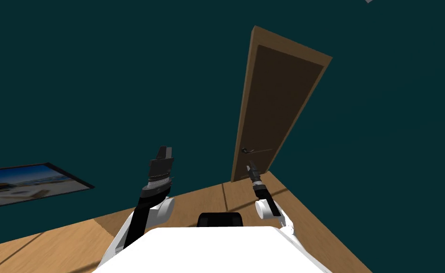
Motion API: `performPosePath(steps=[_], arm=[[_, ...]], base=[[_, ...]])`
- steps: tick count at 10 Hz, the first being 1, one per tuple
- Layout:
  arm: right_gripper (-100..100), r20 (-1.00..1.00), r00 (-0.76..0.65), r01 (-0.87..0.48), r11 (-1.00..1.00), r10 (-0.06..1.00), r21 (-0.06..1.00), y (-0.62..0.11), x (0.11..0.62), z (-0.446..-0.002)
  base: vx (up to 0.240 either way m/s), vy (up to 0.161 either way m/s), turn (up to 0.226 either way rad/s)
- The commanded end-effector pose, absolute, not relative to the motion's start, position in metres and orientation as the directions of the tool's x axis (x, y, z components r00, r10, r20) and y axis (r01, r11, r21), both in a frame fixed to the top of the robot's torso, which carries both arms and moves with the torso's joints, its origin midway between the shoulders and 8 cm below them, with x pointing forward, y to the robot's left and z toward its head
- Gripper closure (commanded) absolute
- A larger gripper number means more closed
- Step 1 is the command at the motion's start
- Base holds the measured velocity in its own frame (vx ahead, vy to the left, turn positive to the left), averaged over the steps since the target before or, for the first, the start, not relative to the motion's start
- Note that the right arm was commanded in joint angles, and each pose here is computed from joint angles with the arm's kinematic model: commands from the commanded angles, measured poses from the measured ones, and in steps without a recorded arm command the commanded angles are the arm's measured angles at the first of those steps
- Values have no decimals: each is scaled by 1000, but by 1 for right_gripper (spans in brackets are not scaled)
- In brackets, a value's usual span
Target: Pull the door open
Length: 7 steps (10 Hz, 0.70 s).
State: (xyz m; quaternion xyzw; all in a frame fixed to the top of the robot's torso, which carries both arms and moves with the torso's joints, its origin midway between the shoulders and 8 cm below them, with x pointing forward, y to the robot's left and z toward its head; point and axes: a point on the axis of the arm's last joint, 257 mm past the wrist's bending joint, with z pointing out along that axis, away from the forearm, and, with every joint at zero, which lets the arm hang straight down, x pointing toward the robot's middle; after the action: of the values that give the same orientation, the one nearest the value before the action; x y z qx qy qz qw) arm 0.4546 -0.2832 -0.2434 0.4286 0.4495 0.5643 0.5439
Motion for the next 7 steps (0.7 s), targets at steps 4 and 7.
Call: performPosePath(steps=[4,7], arm=[[-100,-20,-36,-159,14,999,987,-299,458,-281],[-100,-29,-32,-132,25,999,991,-307,458,-295]], base=[[46,-132,149],[32,-101,111]])
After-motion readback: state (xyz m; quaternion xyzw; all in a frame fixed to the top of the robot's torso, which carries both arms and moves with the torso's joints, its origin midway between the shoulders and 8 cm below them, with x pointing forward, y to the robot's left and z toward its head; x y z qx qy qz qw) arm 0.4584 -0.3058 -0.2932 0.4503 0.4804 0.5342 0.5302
